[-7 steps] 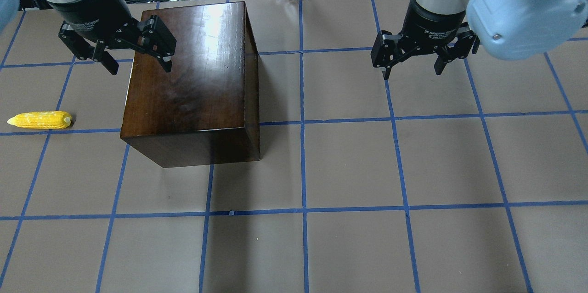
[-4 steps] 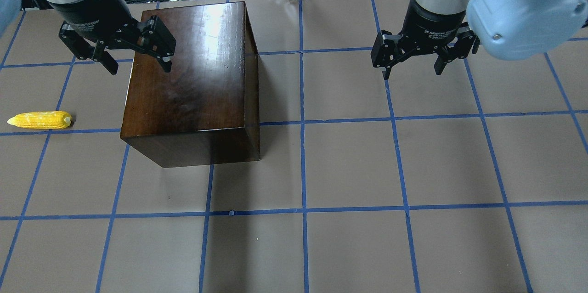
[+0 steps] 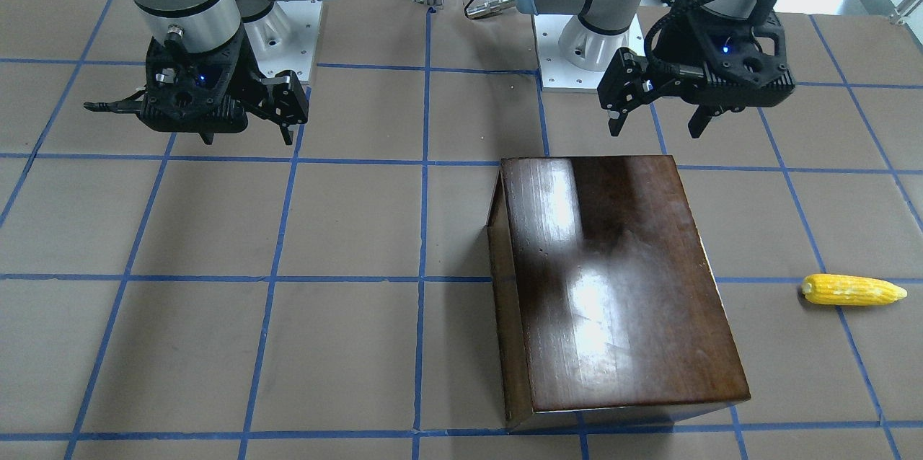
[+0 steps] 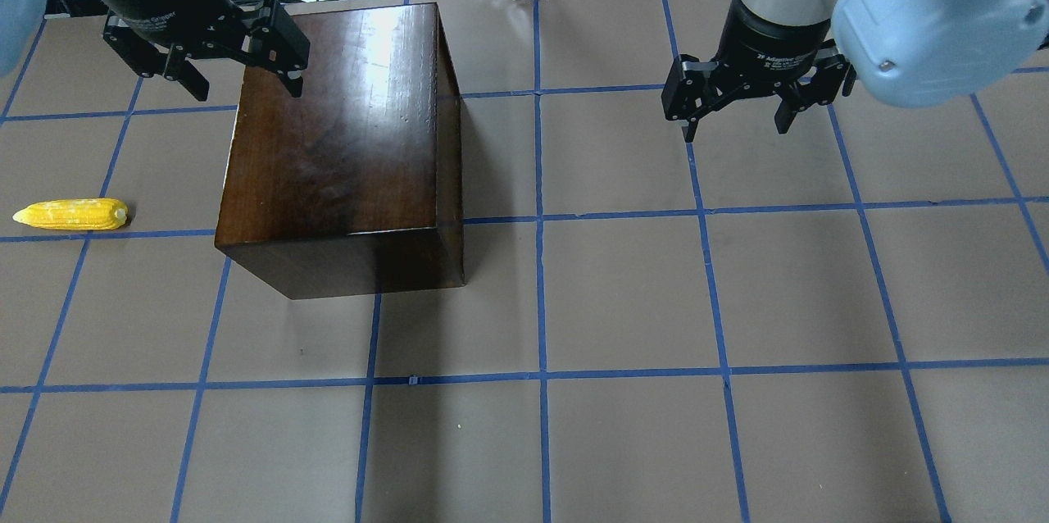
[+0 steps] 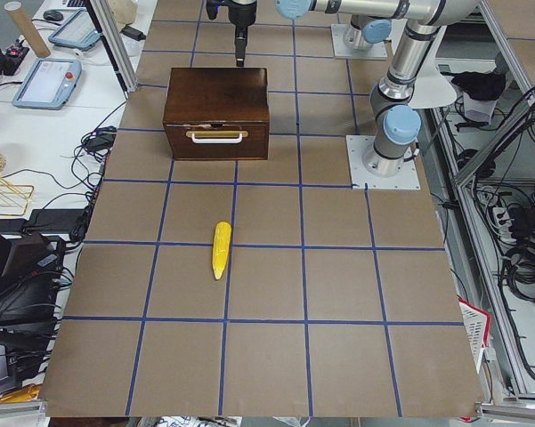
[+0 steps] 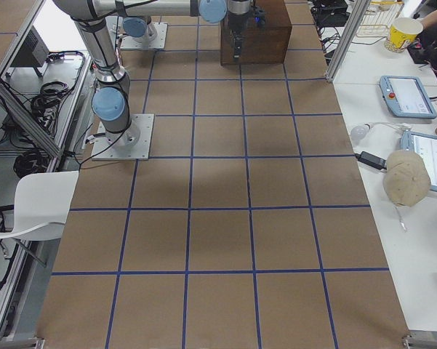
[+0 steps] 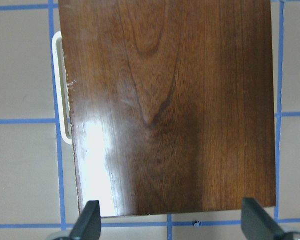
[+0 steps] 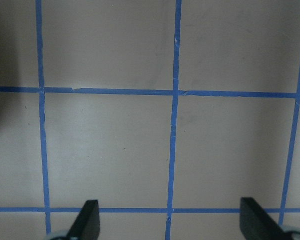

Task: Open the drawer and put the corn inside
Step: 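Move the left gripper beside the cabinet to the white drawer handle, then hook the drawer handle with the left gripper and pull the drawer open, then release the handle and lower the left gripper to the yellow corn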

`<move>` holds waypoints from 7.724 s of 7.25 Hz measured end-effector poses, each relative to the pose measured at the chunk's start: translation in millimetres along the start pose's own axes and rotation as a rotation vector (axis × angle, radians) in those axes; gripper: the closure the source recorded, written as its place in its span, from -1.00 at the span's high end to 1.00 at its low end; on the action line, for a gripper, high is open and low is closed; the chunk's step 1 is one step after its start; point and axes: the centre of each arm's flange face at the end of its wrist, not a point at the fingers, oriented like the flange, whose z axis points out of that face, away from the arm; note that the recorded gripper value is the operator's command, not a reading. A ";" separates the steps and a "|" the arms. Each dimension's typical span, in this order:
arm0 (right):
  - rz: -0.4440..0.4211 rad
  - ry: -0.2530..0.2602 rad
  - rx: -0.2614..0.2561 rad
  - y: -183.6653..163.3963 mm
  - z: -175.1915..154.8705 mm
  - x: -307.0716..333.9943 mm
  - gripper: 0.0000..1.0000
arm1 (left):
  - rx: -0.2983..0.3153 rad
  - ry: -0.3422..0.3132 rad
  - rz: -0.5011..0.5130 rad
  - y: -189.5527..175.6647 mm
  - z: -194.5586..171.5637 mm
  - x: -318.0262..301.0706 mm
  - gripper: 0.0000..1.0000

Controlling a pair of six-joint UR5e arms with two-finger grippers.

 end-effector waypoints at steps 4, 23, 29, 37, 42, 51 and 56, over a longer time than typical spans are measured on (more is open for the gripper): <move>0.000 0.000 0.000 0.0 0.0 0.0 1.00 | -0.094 0.007 -0.032 -44.0 61.7 -109.6 1.00; 0.000 0.000 0.000 0.0 0.0 0.0 1.00 | -0.139 0.273 0.116 -100.9 234.7 -210.3 1.00; 0.000 0.000 0.000 0.0 0.0 0.0 1.00 | -0.151 0.276 0.066 -105.3 248.0 -217.8 1.00; 0.000 0.000 0.000 0.0 0.0 0.0 1.00 | -0.118 0.262 -0.047 -89.2 246.2 -304.1 1.00; 0.000 0.000 0.000 0.0 0.0 0.0 1.00 | -0.106 0.251 -0.049 -88.8 242.3 -314.6 1.00; 0.000 0.000 0.000 0.0 0.0 0.0 1.00 | -0.105 0.141 -0.061 -84.9 213.5 -356.7 1.00; 0.000 0.000 0.000 0.0 0.0 0.0 1.00 | -0.111 0.097 -0.142 -64.8 239.0 -426.8 1.00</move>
